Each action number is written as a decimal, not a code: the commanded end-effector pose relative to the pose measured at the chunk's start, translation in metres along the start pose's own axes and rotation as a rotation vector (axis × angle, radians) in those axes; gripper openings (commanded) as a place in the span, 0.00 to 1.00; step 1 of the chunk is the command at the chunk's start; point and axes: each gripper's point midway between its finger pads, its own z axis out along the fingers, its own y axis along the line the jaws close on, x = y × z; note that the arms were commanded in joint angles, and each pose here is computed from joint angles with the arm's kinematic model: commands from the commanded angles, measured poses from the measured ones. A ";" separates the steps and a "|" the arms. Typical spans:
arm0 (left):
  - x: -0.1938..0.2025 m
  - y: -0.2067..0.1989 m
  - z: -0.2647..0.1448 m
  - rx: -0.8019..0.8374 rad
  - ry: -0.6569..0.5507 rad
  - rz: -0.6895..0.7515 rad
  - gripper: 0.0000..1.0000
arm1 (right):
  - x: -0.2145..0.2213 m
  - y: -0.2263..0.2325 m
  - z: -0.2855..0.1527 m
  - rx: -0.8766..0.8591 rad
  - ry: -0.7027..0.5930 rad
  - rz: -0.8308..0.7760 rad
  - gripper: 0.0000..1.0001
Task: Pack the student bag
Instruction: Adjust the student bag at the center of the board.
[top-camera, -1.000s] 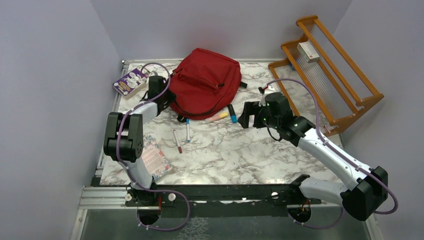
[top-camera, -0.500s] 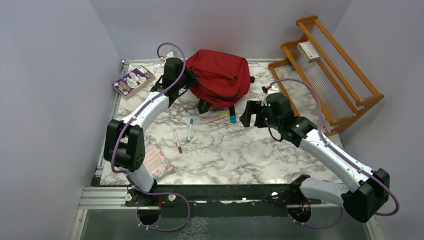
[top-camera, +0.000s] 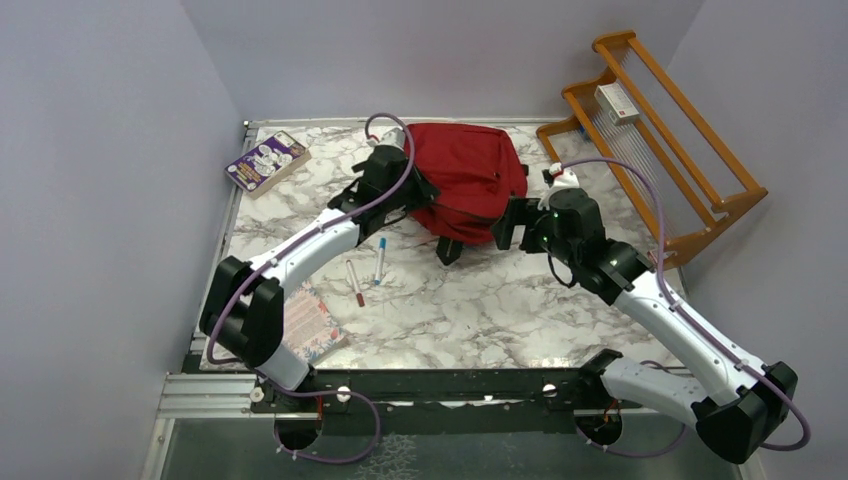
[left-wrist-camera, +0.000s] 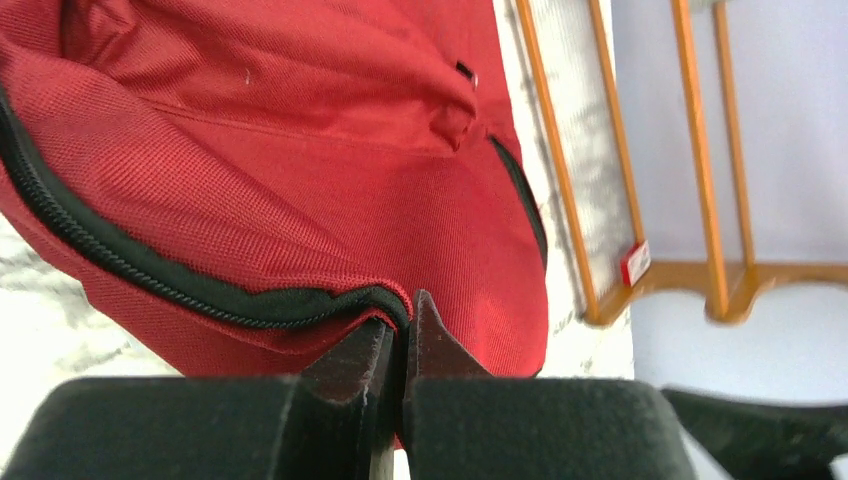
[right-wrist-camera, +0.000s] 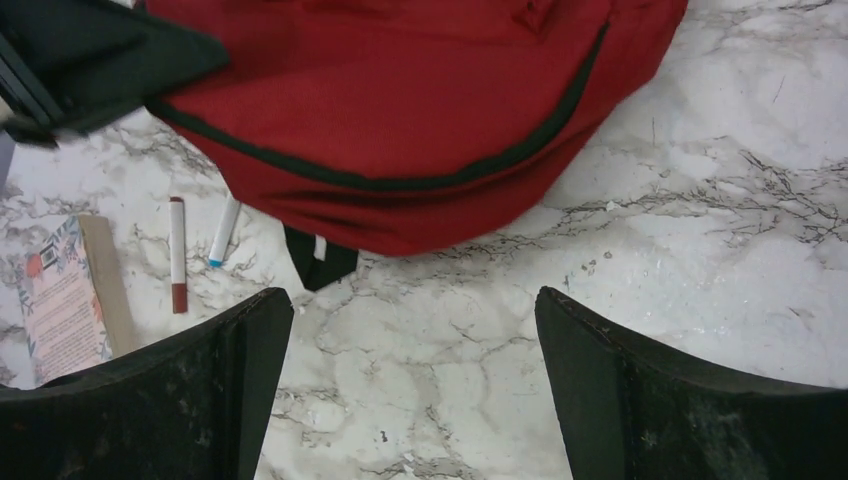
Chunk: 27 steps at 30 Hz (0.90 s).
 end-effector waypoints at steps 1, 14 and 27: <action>0.044 -0.031 -0.023 0.131 0.089 0.084 0.00 | -0.018 0.000 -0.007 0.007 -0.073 -0.001 0.97; 0.067 0.017 -0.043 0.058 0.103 0.136 0.60 | 0.007 0.003 0.012 -0.030 -0.009 -0.029 1.00; -0.069 0.104 -0.071 -0.110 -0.141 0.141 0.72 | 0.002 0.037 0.038 -0.156 0.060 -0.078 0.99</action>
